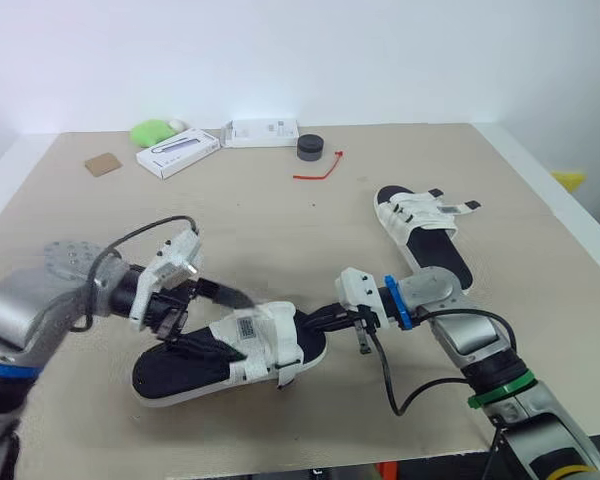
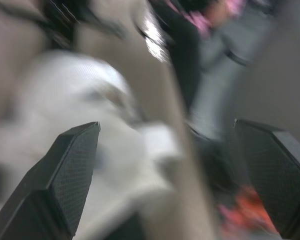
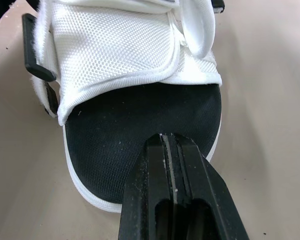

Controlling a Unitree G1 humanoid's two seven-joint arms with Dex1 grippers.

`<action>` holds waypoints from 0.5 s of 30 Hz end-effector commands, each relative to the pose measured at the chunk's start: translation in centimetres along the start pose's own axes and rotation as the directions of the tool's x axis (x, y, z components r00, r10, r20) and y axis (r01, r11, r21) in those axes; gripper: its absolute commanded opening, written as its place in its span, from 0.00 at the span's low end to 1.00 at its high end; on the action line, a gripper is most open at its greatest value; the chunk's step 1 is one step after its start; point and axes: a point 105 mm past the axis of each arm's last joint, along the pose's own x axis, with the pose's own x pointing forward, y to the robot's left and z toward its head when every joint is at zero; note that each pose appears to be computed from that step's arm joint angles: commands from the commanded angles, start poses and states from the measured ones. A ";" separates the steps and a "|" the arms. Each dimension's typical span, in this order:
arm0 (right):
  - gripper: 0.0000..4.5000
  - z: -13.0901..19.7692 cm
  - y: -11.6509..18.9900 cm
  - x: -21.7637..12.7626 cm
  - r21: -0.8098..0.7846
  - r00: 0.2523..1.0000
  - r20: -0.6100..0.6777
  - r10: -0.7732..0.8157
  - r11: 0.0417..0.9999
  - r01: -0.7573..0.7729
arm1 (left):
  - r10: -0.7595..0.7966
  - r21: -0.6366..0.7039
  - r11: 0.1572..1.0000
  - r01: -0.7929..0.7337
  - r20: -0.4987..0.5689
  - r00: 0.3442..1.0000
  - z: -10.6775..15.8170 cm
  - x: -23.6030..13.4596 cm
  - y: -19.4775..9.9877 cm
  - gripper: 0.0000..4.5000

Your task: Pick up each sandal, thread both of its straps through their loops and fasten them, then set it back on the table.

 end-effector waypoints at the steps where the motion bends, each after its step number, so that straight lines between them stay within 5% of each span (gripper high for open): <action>1: 0.00 0.2 -0.2 -0.4 -0.014 1.000 -0.006 -0.006 1.000 0.006 | 0.169 0.223 0.960 -0.168 0.014 0.985 -0.7 -0.3 0.9 0.98; 7: 0.00 0.2 -0.1 -0.4 -0.018 1.000 -0.008 -0.001 1.000 0.001 | 0.245 0.192 0.949 -0.250 0.050 0.968 -2.5 -1.0 0.8 0.98; 15: 0.00 0.1 0.0 -0.5 -0.019 1.000 -0.013 0.005 1.000 -0.005 | 0.331 0.184 0.929 -0.320 -0.028 0.943 -5.2 -3.9 0.6 0.98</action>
